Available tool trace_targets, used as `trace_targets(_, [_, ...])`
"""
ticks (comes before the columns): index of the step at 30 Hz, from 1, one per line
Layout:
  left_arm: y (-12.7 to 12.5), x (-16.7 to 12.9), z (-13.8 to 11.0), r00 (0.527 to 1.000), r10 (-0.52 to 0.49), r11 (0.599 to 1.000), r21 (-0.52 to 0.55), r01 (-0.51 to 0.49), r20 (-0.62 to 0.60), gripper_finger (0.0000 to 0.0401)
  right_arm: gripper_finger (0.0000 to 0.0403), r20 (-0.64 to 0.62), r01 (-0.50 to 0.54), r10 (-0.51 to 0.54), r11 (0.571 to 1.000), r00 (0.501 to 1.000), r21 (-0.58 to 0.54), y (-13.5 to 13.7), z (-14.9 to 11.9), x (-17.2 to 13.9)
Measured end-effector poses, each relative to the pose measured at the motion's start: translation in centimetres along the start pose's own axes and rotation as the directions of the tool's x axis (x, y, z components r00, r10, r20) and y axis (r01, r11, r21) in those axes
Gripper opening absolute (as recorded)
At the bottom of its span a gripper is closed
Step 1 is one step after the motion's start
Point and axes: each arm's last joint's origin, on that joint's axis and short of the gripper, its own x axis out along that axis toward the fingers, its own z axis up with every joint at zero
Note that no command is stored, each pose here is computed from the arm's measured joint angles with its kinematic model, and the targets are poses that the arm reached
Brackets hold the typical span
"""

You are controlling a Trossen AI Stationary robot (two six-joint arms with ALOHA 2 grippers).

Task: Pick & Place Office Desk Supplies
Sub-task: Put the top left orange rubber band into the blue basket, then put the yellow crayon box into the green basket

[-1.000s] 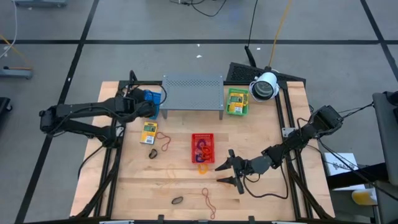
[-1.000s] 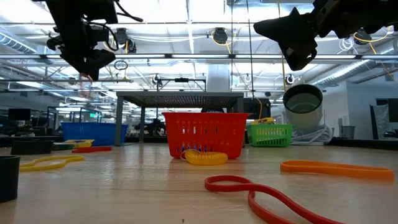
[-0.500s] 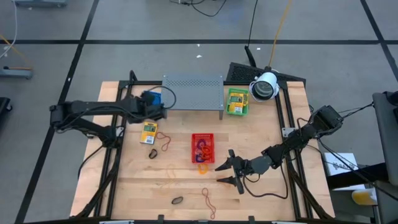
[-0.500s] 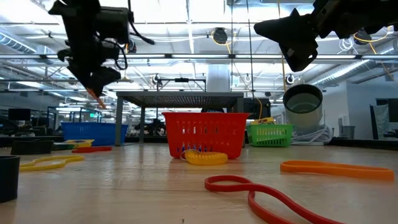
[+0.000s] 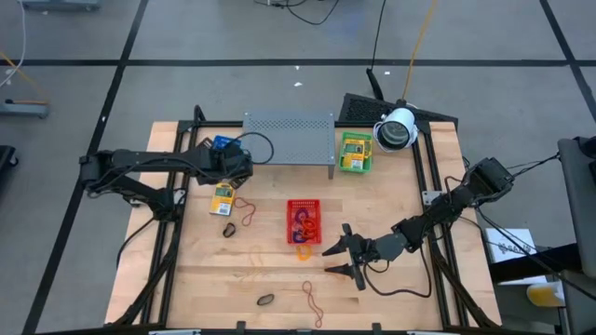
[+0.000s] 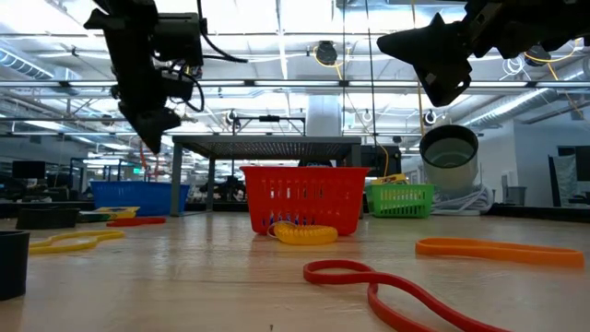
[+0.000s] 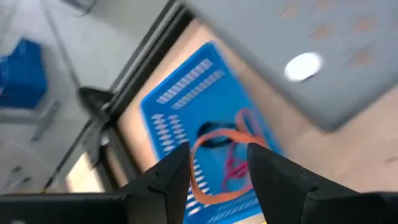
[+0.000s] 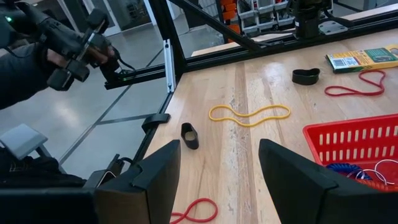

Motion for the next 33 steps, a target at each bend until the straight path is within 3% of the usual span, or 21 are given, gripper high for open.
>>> trace_targets(2, [0.0, 0.0, 0.2, 1.000, 0.016, 0.998, -0.063, -0.015, 0.021, 0.0166, 0.0208, 0.000, 0.000, 0.000, 1.000, 1.000, 0.000, 0.0, 0.0, 0.0])
trace_targets(5, [0.2, 0.1, 0.1, 0.998, 0.059, 0.996, 0.063, -0.061, 0.023, 0.0166, 0.0208, 0.001, 0.001, -0.001, 1.000, 1.000, 0.000, 0.0, 0.0, 0.0])
trace_targets(8, [0.7, 0.3, 0.1, 0.995, 0.102, 0.992, -0.077, -0.100, 0.016, 0.0165, 0.0208, 0.001, 0.002, -0.002, 1.000, 1.000, 0.000, 0.0, 0.0, 0.0])
trace_targets(10, [1.1, 0.4, -0.2, 0.992, 0.122, 0.992, 0.032, -0.122, -0.017, 0.0165, 0.0208, 0.001, 0.002, -0.002, 1.000, 1.000, 0.000, 0.0, 0.0, 0.0])
trace_targets(11, [1.3, 0.5, -0.4, 0.988, 0.148, 0.989, 0.031, -0.147, -0.037, 0.0166, 0.0208, 0.001, 0.002, -0.002, 1.000, 1.000, 0.000, 0.0, 0.0, 0.0])
trace_targets(12, [1.5, 0.6, -0.5, 0.986, 0.160, 0.985, -0.048, -0.163, -0.050, 0.0166, 0.0208, 0.001, 0.002, -0.002, 1.000, 1.000, 0.000, 0.0, 0.0, 0.0])
trace_targets(13, [1.6, 0.7, -0.5, 0.986, 0.153, 0.979, -0.131, -0.160, -0.059, 0.0165, 0.0208, 0.001, 0.002, -0.002, 1.000, 1.000, 0.000, 0.0, 0.0, 0.0])
trace_targets(14, [1.6, 0.8, -0.4, 0.989, 0.133, 0.979, -0.148, -0.141, -0.060, 0.0164, 0.0208, 0.001, 0.002, -0.002, 1.000, 1.000, 0.000, 0.0, 0.0, 0.0])
trace_targets(16, [1.8, 0.9, -0.5, 0.987, 0.136, 0.988, -0.055, -0.141, -0.084, 0.0163, 0.0208, 0.002, 0.004, -0.004, 1.000, 1.000, 0.000, 0.0, 0.0, 0.0])
trace_targets(19, [2.2, 1.1, -0.7, 0.983, 0.136, 0.972, -0.176, -0.156, -0.120, 0.0166, 0.0208, 0.001, 0.004, -0.004, 1.000, 1.000, 0.000, 0.0, 0.0, 0.0])
trace_targets(21, [2.2, 1.1, -0.7, 0.984, 0.132, 0.984, -0.107, -0.145, -0.122, 0.0168, 0.0208, 0.002, 0.005, -0.005, 1.000, 1.000, 0.000, 0.0, 0.0, 0.0])
trace_targets(25, [2.3, 1.2, -0.7, 0.985, 0.104, 0.975, -0.179, -0.129, -0.141, 0.0168, 0.0208, 0.002, 0.005, -0.005, 1.000, 1.000, 0.011, 0.0, 0.0, 0.0])
trace_targets(33, [2.2, -0.6, -1.3, 0.995, 0.017, 0.989, -0.144, -0.032, -0.102, 0.0168, 0.0208, 0.002, 0.005, -0.006, 1.000, 1.000, 0.015, 0.0, 0.0, 0.0])
